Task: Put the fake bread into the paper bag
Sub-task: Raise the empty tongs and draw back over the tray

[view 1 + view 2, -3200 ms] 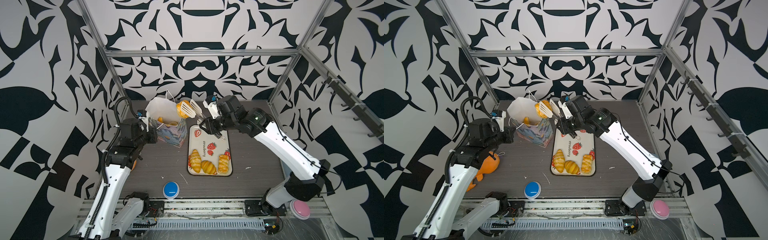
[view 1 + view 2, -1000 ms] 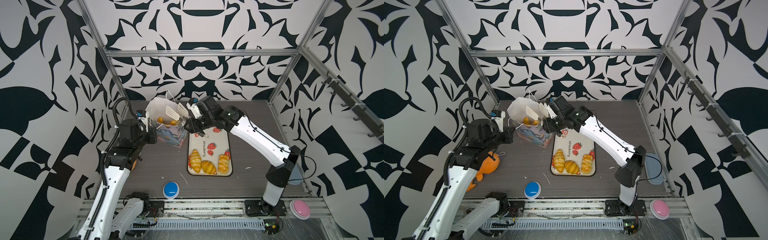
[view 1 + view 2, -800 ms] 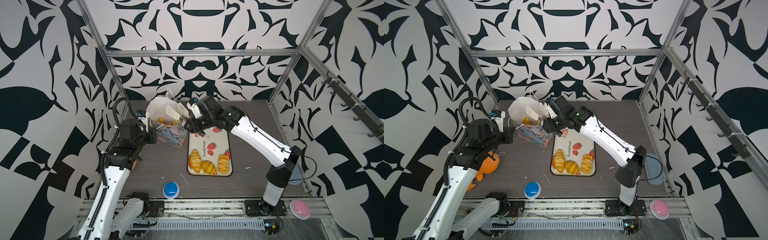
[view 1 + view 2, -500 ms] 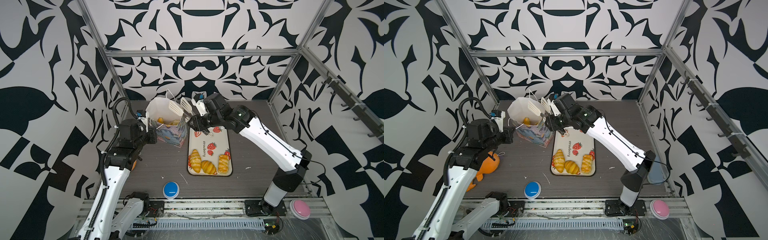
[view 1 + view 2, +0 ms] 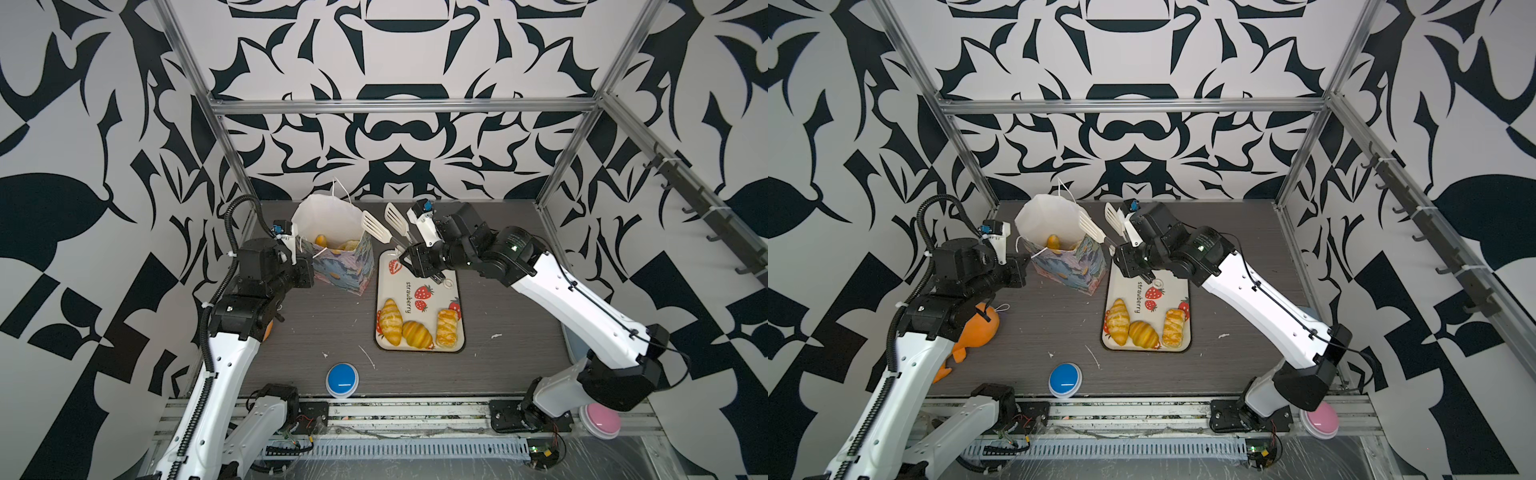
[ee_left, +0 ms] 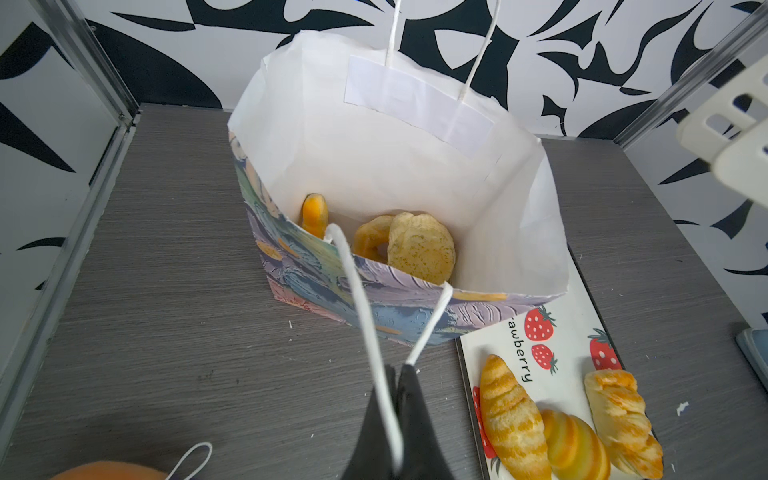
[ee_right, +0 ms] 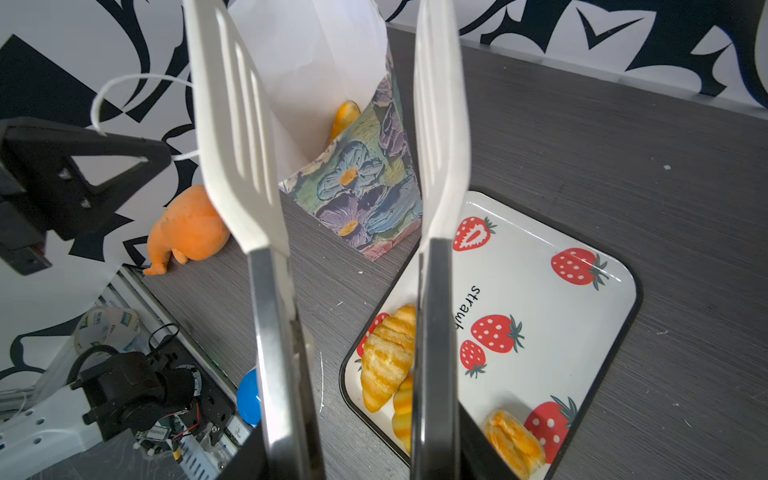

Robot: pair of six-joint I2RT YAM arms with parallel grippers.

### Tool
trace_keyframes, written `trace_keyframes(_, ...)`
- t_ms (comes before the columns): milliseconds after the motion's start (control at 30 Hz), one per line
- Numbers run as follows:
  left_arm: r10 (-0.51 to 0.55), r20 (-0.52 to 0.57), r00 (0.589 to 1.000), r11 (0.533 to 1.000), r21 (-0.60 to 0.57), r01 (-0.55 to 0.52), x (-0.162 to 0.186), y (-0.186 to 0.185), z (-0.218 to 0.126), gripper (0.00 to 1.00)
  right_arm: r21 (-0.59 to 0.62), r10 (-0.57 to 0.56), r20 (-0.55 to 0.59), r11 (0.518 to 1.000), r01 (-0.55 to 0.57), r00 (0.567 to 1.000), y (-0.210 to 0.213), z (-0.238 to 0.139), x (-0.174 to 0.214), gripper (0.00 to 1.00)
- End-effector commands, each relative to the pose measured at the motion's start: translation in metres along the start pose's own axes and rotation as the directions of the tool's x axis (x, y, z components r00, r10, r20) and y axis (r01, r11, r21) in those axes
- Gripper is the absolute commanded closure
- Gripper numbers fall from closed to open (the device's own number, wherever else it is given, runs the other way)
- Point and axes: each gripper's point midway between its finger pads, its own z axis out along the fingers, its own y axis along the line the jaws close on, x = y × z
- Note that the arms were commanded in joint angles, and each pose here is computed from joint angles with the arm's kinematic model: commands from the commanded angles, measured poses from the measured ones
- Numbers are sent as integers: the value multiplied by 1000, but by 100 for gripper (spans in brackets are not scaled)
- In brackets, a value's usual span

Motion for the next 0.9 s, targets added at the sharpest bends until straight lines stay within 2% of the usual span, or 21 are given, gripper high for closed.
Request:
trace_keyframes(0,-3,-24,1000,1000,10,3,9,-2,-1,95,30,-9,70,1000,7,997,-9,-22,-5,47)
trace_keyframes(467,-4,-32,999,1000,15,4,9,-2,1,95,149,67,-56,987,-58,996,-59,-23,70,48)
trace_keyframes(867,-5,-28,1000,1000,12,5,8,-2,1,95,242,149,-159,964,-107,976,-93,-27,139,48)
